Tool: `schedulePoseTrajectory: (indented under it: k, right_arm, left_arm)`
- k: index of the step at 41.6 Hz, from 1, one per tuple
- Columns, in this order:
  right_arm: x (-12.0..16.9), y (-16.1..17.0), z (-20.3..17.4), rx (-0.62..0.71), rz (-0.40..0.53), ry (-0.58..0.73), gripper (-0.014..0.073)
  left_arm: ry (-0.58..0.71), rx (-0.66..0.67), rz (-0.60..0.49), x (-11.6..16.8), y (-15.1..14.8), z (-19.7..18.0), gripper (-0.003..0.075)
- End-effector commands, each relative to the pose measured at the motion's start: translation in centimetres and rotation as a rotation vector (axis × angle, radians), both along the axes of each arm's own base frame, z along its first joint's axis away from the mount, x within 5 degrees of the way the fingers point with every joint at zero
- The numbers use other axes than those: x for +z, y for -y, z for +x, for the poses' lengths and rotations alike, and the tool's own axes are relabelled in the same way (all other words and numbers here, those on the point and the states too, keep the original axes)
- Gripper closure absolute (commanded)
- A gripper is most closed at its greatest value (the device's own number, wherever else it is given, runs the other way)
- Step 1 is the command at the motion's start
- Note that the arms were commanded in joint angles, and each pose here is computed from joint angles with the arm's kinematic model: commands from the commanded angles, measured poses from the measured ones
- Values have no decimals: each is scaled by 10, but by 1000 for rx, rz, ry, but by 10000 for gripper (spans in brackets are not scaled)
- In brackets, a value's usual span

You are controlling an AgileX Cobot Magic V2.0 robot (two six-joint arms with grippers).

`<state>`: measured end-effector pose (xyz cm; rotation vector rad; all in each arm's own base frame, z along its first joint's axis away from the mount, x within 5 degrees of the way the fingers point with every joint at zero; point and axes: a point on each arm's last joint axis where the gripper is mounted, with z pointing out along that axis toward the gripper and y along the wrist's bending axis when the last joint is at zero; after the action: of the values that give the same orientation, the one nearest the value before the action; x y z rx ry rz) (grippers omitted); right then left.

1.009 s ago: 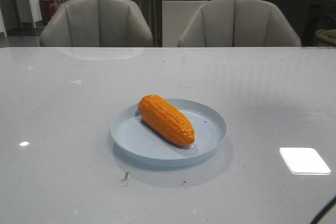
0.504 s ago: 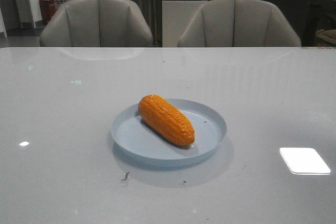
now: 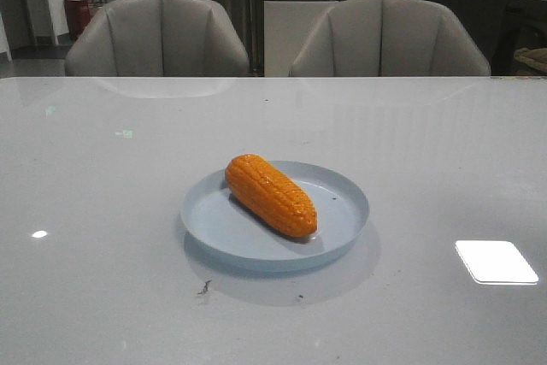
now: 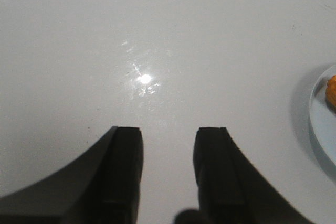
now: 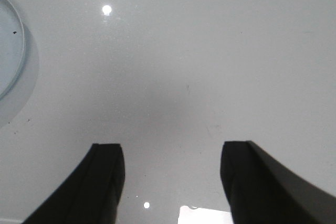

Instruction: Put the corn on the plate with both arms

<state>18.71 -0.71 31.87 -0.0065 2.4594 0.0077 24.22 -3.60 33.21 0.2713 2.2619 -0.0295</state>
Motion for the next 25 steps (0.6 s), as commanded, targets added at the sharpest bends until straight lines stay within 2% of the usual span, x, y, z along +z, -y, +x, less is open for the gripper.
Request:
schedulePoseTrajectory:
  k: [1, 8, 25]
  right_arm:
    - [14, 1, 1, -7, -6, 87, 85]
    - [14, 1, 1, -7, -6, 88, 85]
    - [14, 1, 1, -7, -6, 88, 85]
  left_arm:
    - [116, 7, -26, 19, 0, 1, 518]
    - [95, 7, -23, 14, 1, 5, 629]
    - [7, 7, -9, -9, 3, 24, 627]
